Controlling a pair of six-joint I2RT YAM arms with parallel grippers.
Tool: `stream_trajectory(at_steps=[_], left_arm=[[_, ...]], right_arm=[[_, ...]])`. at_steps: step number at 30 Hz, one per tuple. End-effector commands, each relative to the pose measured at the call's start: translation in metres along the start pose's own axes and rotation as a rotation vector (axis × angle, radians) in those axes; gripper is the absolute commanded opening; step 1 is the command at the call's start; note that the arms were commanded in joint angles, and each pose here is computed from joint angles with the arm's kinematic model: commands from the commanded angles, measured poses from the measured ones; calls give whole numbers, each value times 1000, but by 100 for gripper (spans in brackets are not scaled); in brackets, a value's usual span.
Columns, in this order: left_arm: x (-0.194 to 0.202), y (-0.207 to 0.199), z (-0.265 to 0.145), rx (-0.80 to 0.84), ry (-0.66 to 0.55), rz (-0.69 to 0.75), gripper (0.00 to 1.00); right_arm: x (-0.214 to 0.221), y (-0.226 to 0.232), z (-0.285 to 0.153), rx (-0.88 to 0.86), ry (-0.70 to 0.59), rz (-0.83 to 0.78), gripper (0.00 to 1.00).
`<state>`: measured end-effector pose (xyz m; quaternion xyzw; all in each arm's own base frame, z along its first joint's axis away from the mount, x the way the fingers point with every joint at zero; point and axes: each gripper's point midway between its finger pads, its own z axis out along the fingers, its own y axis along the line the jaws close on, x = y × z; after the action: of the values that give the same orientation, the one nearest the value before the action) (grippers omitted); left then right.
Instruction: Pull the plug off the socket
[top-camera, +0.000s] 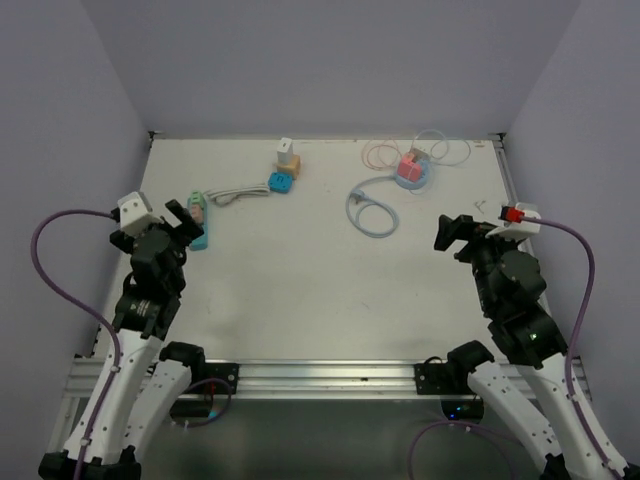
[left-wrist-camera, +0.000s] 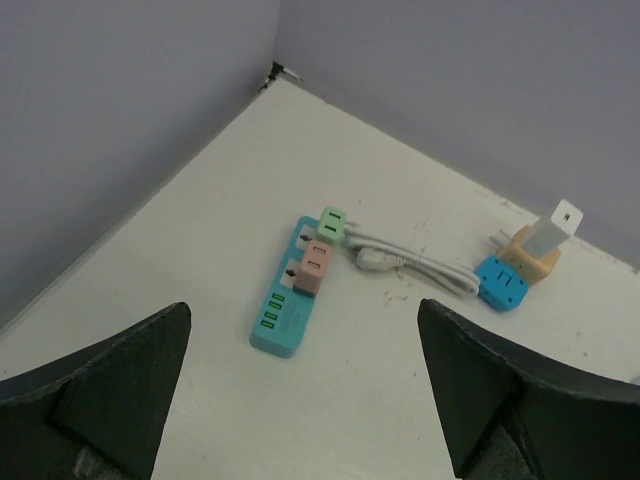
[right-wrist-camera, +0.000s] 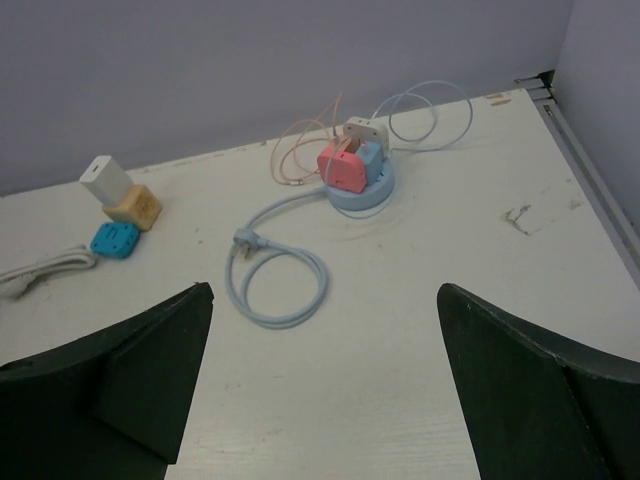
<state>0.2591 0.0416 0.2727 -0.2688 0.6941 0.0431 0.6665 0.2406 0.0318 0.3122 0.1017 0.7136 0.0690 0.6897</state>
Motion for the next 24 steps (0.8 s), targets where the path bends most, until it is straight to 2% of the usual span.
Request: stream_trajectory(at_steps=[1,5,7,14,20,24], left_arm=[[13,-27,16,78,80,58,100],[58,-36,38,63,262,152,100],[72,-34,44,42,316,178,100],[144,-4,84,-36,590,168,99],[179,17,114,-135,689,255,98],[193,24,130,-145,702,321,95]], right_arm=[[-9,13,0,-55,4,-6,99],[-3,20,3,-89,31,-12,99],[-4,21,3,-93,31,-10,99],[3,33,4,-157,62,-19,99],[5,41,0,-204,76,-12,99],[2,40,-4,-212,57,-2,99]])
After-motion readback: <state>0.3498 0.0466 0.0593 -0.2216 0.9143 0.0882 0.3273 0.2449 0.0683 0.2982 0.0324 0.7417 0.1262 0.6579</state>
